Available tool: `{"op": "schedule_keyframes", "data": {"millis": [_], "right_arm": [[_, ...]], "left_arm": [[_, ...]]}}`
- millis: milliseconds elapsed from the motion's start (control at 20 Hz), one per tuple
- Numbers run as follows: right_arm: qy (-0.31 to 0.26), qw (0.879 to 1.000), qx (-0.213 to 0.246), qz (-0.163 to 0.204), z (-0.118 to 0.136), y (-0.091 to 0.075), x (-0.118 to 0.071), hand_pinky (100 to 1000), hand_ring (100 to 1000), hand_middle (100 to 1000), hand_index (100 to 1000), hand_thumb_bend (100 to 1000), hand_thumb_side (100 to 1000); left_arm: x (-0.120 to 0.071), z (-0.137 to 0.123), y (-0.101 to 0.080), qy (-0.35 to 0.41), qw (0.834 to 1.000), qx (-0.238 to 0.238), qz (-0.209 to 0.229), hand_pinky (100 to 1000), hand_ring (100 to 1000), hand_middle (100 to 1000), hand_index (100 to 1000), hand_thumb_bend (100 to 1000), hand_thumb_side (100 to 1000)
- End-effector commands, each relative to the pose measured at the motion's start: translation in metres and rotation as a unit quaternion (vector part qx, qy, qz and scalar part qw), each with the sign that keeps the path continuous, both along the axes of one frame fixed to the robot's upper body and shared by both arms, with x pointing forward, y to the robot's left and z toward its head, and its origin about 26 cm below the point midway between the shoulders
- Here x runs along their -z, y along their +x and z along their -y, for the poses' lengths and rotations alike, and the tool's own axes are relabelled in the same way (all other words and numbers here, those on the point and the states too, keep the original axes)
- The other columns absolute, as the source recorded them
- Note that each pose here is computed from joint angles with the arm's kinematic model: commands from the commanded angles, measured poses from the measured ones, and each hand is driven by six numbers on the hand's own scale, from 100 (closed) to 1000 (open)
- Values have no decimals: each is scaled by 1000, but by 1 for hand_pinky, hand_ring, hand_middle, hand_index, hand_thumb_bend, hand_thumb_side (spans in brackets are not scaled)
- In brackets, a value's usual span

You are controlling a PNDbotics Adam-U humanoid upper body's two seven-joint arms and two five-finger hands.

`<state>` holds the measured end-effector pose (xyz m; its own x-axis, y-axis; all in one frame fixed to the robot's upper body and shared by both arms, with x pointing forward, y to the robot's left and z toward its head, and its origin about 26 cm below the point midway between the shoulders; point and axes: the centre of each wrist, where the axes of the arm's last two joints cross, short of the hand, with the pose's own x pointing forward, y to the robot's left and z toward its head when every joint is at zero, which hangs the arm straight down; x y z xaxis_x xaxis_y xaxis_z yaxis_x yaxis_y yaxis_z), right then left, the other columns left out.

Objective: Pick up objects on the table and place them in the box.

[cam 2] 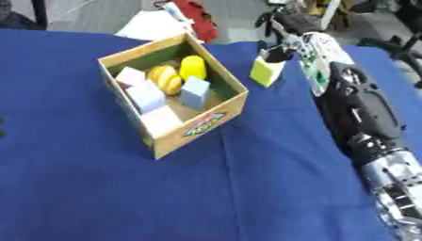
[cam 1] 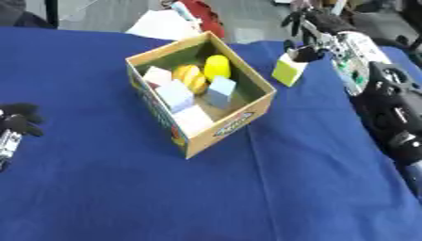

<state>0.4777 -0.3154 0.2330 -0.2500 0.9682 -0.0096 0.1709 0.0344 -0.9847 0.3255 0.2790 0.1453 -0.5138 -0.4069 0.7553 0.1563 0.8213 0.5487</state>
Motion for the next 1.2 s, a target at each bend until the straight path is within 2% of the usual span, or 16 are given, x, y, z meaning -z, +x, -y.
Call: {"op": "schedule_keyframes", "data": {"millis": [50,100,150,200,250,300,350,500,700,1200], "right_arm": [[-24,999,-35,27,-14,-4,-30,516,622,760,923,100,100],[-26,999,-33,19,-17,-3,-30,622,726,844,981,100,178],[-26,999,-27,9,-19,-2,-28,751,836,933,1000,133,320],[-20,1000,-14,-6,-18,0,-25,791,872,954,1000,154,369],[-12,1000,2,-21,-15,3,-21,870,941,983,1000,162,388],[-1,999,22,-38,-10,5,-16,903,970,1000,1000,196,467],[8,998,39,-51,-6,7,-12,932,990,1000,1000,213,488],[35,990,103,-90,12,11,4,975,1000,1000,1000,239,510],[55,980,155,-115,27,11,15,989,1000,1000,1000,265,484],[84,966,184,-160,43,10,36,983,1000,1000,1000,249,508]], "left_arm": [[-6,-1,0,2,1000,1,11,741,589,607,784,100,714],[-7,-1,0,2,1000,1,11,741,589,607,784,100,714],[-7,-1,0,2,1000,2,11,742,589,607,784,100,713],[-7,-1,0,2,1000,2,12,742,589,607,784,100,714],[-7,-1,0,3,1000,2,12,742,589,607,784,100,712],[-8,-1,0,3,1000,2,12,742,589,607,784,100,714],[-8,-1,0,4,1000,1,12,742,588,607,784,100,715],[-8,-1,0,4,1000,1,13,743,588,607,784,100,716],[-8,-2,0,5,1000,1,12,743,589,607,784,100,717],[-8,-2,0,4,1000,0,12,744,589,607,784,100,717]]}}
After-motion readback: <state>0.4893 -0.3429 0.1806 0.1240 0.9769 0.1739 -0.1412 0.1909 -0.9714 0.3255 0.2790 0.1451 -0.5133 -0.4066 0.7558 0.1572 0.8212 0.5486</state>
